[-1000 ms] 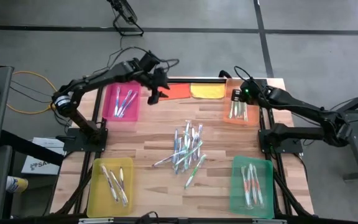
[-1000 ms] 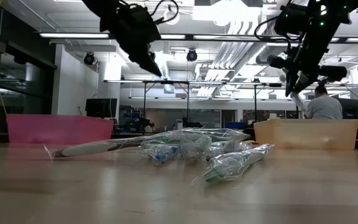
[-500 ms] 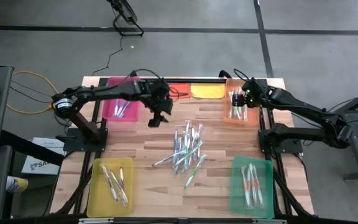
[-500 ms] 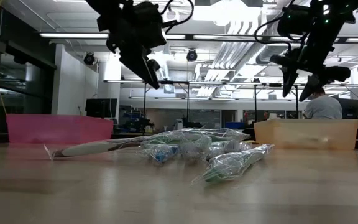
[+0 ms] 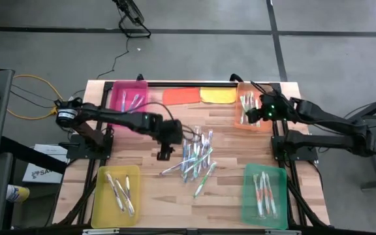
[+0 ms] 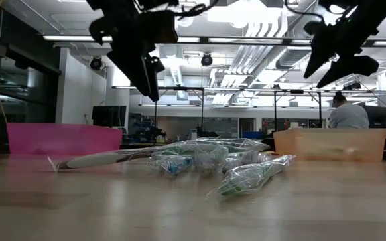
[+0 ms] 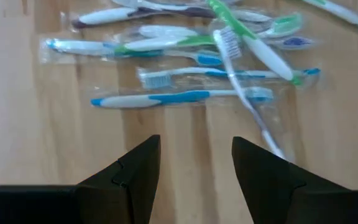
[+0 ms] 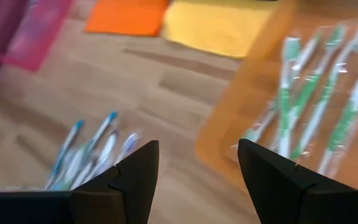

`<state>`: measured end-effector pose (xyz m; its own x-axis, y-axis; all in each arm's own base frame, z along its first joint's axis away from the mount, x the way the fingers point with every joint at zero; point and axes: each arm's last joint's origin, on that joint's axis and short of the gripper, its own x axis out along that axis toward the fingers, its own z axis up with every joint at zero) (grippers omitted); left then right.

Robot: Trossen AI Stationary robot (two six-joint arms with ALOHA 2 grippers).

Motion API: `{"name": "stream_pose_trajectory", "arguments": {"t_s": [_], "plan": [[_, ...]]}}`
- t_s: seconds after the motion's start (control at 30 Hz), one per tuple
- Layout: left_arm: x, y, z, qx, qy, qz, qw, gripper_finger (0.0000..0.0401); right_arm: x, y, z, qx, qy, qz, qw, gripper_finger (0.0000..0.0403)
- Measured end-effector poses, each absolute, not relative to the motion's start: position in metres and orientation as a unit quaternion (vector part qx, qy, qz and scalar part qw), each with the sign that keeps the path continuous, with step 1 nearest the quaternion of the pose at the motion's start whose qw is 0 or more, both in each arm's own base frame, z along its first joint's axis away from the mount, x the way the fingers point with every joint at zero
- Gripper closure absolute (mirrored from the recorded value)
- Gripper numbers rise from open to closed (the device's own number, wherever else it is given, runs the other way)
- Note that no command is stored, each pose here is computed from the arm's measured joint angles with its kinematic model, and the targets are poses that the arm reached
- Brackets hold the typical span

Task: Pick & Place Toothbrushes
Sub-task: Put the purple toothbrush into the yellow bin

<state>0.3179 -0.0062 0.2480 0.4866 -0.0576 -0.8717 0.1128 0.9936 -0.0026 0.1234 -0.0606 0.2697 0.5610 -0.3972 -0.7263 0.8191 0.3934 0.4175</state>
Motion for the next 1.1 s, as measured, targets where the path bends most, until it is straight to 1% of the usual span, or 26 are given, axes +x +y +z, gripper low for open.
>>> {"name": "stream_pose_trajectory", "arguments": {"t_s": [0.27, 0.43, 0.53, 0.7, 0.77, 0.9, 1.1], "plan": [[0.316, -0.05, 0.249, 0.019, 0.491, -0.015, 0.871, 0.0206, 0.124, -0.037, 0.275, 0.381, 0.266, -0.331, 0.821, 0.019], [0.318, -0.071, 0.236, 0.011, 0.505, 0.014, 0.863, 0.0202, 0.128, -0.024, 0.275, 0.369, 0.282, -0.296, 0.834, 0.019], [0.323, -0.083, 0.223, 0.008, 0.519, 0.012, 0.855, 0.0185, 0.129, -0.016, 0.274, 0.366, 0.286, -0.286, 0.838, 0.019], [0.329, -0.099, 0.199, 0.01, 0.541, 0.004, 0.841, 0.0135, 0.13, -0.005, 0.275, 0.36, 0.283, -0.279, 0.844, 0.019], [0.331, -0.102, 0.192, 0.002, 0.548, 0.01, 0.837, 0.0122, 0.131, -0.002, 0.274, 0.36, 0.281, -0.276, 0.846, 0.019], [0.334, -0.102, 0.178, -0.015, 0.566, 0.033, 0.824, 0.0117, 0.131, 0.006, 0.274, 0.361, 0.279, -0.27, 0.848, 0.019], [0.338, -0.104, 0.163, -0.036, 0.578, 0.036, 0.814, 0.012, 0.13, 0.015, 0.275, 0.366, 0.274, -0.26, 0.851, 0.019]]}}
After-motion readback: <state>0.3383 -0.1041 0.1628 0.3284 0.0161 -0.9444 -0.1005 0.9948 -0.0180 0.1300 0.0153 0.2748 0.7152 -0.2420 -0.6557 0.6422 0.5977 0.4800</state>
